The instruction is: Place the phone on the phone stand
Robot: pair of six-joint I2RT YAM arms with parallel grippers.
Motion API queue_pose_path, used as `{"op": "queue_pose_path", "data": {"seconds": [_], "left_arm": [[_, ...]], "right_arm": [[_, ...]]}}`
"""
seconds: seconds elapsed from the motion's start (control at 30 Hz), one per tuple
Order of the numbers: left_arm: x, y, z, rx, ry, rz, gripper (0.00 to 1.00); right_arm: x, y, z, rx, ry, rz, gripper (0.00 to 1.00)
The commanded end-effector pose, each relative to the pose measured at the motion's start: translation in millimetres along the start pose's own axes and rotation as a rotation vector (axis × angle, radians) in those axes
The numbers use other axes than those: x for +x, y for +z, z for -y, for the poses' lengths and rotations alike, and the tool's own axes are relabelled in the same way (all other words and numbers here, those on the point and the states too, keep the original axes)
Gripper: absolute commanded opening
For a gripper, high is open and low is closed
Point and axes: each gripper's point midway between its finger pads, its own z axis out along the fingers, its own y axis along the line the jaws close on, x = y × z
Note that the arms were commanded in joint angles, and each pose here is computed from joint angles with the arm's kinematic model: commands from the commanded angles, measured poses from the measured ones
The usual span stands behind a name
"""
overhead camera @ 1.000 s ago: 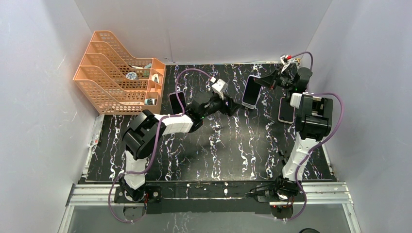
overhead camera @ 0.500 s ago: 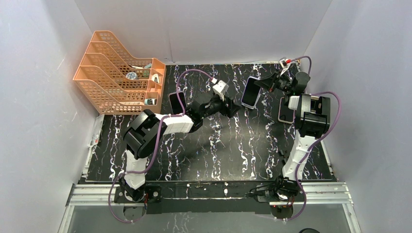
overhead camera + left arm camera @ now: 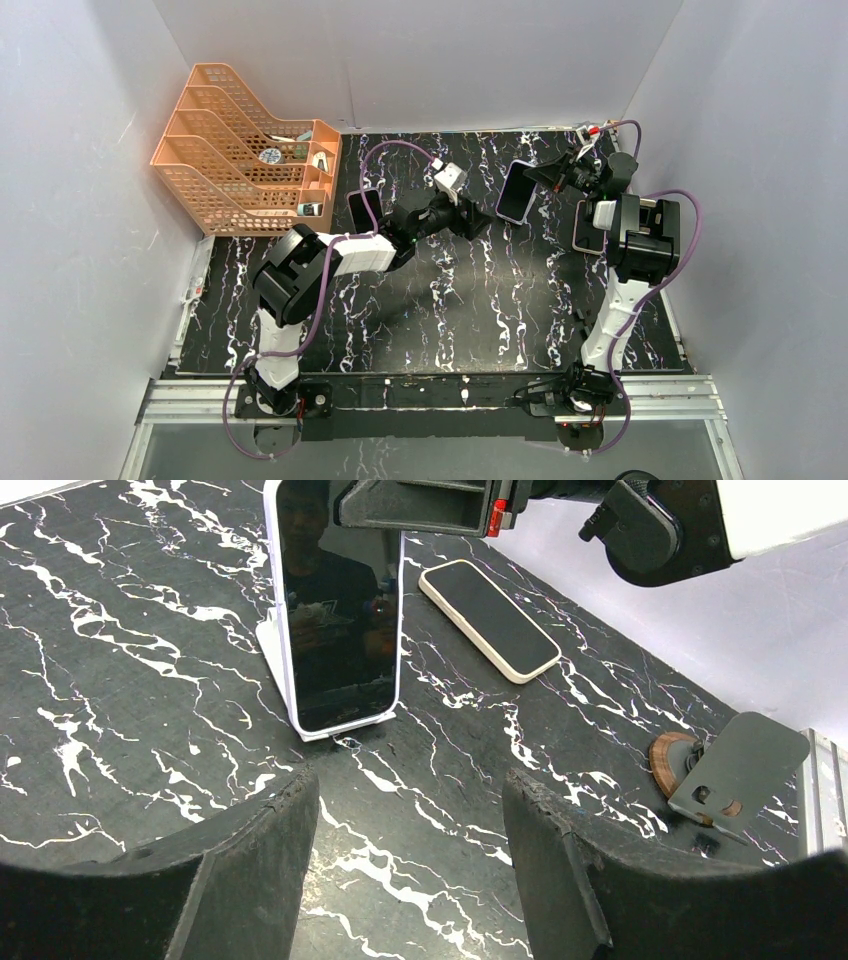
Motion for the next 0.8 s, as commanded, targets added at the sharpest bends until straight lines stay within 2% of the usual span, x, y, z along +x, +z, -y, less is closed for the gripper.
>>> {"op": "queue_pose_path", "data": {"seconds": [0.0,0.7,0.73,0.77], "left_arm": [[-5.3,-0.3,-0.2,0.011,0.0,0.01,0.64],[-4.0,-2.3,-5.3,0.011,-0.018,0.008,0.64],[-4.2,-2.0,-5.2,0.012,-0.019,0.009,0.64],[-4.0,-2.3,-4.9,0.014,-0.021,0.009,0.64]], "right_arm": [[-12.5,-1.3,-0.7,0.015,-0.074,0.013,0.01],[-10.4,-4.2,2.6,0.038,-0.08,0.007,0.01],[-10.0,-4.3,2.6,0.038,-0.078,0.006,0.06],[-9.5,-4.9,3.2,0.039,-0.075,0.005,0.18]]}}
